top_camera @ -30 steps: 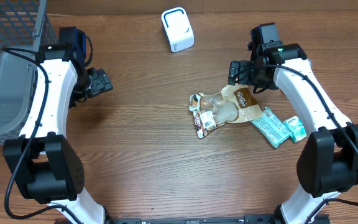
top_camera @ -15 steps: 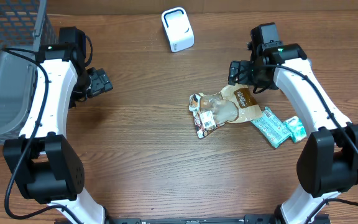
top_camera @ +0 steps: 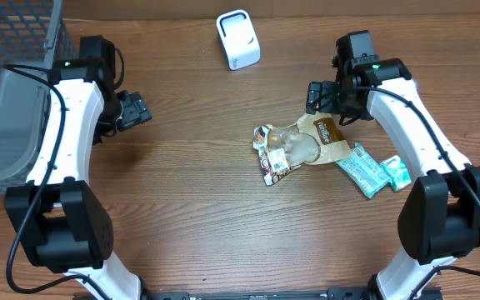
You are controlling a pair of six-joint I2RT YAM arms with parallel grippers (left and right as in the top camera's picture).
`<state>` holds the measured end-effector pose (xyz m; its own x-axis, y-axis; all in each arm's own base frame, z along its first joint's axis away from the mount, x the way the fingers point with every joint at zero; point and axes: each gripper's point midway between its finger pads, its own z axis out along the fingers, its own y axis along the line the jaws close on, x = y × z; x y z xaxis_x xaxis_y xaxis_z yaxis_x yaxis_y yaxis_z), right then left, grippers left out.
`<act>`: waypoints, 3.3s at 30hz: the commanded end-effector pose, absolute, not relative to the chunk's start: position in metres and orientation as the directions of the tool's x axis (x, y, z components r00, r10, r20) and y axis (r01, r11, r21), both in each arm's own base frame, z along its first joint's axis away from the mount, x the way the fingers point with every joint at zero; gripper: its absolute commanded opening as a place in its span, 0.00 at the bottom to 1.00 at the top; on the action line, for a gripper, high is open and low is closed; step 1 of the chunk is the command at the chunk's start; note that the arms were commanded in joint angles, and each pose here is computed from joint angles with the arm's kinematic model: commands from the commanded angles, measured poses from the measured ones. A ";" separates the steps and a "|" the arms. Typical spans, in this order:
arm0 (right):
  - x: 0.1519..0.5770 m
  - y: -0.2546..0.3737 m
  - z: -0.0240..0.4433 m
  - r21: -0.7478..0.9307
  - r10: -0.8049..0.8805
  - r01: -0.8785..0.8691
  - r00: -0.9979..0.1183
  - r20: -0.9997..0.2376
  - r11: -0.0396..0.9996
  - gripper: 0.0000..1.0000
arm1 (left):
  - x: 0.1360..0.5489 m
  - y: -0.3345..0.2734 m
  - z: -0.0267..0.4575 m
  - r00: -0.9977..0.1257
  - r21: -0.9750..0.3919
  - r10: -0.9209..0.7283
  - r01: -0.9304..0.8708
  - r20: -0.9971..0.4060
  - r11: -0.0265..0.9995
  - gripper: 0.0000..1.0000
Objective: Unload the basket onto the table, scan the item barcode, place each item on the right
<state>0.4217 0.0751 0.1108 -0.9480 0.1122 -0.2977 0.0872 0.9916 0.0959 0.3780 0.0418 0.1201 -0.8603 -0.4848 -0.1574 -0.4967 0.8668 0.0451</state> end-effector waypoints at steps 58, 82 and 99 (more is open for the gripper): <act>0.423 0.072 0.115 0.088 0.118 0.094 -0.942 -0.314 0.992 1.00 | 0.367 -0.030 0.233 -0.336 -0.479 -0.461 -0.031 -0.822 0.877 1.00; 0.423 0.072 0.115 0.088 0.118 0.094 -0.942 -0.314 0.992 1.00 | 0.298 -0.012 0.146 -0.209 -0.453 -0.454 -0.056 -0.866 0.890 1.00; 0.423 0.072 0.115 0.088 0.118 0.094 -0.942 -0.314 0.992 1.00 | 0.265 -0.001 0.125 -0.184 -0.438 -0.451 -0.109 -0.873 0.892 1.00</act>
